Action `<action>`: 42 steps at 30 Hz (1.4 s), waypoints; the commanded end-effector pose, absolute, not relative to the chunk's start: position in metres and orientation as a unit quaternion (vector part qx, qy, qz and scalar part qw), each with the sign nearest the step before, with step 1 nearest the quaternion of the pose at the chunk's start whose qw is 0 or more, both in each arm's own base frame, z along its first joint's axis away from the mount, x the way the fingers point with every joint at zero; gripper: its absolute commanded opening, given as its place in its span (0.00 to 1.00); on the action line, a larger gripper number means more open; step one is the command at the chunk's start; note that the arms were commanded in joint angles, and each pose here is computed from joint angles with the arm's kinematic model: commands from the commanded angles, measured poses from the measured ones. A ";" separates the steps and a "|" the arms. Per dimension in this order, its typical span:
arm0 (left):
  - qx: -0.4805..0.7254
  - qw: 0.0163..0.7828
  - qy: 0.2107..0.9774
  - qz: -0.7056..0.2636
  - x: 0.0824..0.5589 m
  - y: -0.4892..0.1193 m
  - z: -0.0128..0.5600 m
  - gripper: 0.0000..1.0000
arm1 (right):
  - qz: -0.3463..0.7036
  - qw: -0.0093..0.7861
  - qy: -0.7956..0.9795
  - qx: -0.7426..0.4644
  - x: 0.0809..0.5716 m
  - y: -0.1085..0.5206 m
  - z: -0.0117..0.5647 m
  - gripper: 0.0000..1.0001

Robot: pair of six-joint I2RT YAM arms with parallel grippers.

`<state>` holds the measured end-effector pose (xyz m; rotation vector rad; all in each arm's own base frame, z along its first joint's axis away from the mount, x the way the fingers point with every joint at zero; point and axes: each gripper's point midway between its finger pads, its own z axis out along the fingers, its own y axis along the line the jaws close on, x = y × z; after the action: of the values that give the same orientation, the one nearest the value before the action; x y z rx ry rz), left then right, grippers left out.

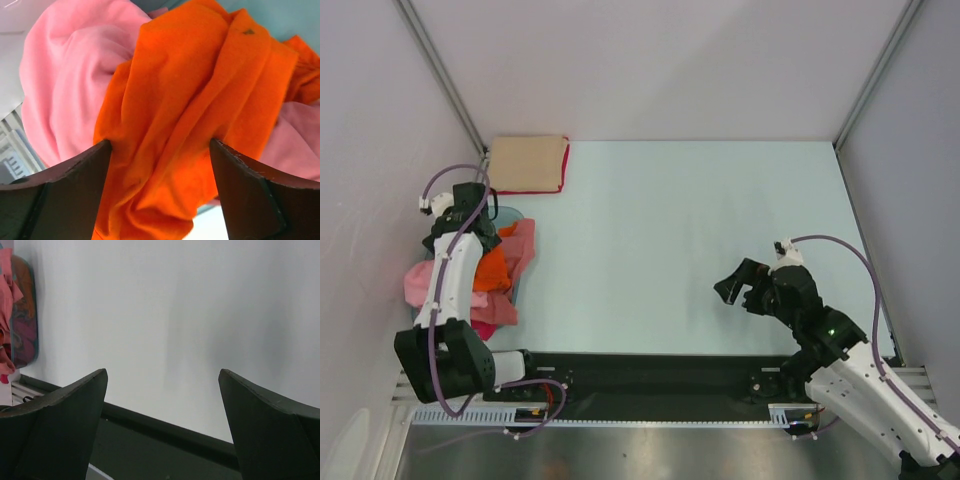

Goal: Fold and stack the t-shirts
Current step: Grab the tshirt from the pile, then move the tshirt to the center of the board

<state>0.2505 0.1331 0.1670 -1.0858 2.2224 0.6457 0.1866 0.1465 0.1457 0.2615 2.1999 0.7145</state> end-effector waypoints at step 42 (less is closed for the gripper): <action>0.106 0.549 0.624 -0.546 0.227 -0.245 0.546 0.00 | 0.360 0.373 0.855 0.028 0.180 0.168 0.189 1.00</action>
<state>0.1938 -0.1973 0.6339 0.2598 1.2125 -1.3040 0.1803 0.1567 0.1518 0.1977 2.2724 0.8342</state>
